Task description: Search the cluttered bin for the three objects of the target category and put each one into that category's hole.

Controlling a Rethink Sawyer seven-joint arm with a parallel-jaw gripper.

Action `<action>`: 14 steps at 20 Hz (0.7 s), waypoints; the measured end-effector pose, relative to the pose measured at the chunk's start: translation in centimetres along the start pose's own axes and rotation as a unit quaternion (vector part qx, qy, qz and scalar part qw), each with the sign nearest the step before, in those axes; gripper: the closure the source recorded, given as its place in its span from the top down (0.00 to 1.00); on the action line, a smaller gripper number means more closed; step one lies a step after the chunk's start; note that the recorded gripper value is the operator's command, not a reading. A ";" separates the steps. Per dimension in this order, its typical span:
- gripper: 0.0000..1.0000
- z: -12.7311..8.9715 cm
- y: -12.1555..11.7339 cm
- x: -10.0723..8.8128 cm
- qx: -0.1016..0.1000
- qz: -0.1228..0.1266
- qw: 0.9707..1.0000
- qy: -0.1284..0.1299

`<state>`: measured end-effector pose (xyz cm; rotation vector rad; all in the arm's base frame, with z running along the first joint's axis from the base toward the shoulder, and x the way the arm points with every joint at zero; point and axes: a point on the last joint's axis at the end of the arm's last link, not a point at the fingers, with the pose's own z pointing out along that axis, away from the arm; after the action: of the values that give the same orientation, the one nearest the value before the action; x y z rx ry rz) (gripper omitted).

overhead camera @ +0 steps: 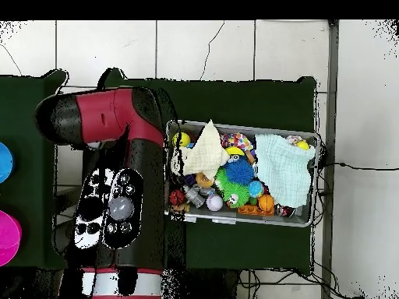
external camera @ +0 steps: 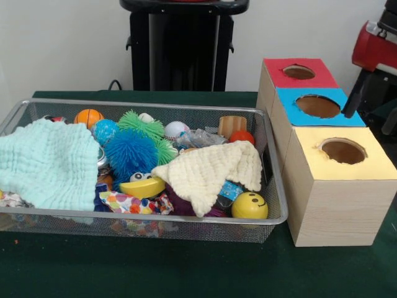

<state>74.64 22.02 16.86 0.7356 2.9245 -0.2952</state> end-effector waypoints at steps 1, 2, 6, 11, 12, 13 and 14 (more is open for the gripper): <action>1.00 -0.1 -0.2 -0.2 0.002 0.000 1.000 -0.003; 1.00 -0.4 -0.5 -0.5 0.005 0.000 1.000 -0.008; 1.00 -0.9 -2.1 -1.6 0.023 -0.001 0.999 -0.028; 1.00 -0.7 -5.1 -3.2 0.064 -0.007 0.996 -0.059; 1.00 -0.7 -5.6 -3.5 0.071 -0.009 0.995 -0.066; 1.00 -0.5 -6.9 -4.7 0.084 -0.015 0.992 -0.089; 1.00 -0.5 -7.3 -5.1 0.086 -0.016 0.992 -0.095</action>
<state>75.63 13.50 19.29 0.6431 2.7559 -0.5923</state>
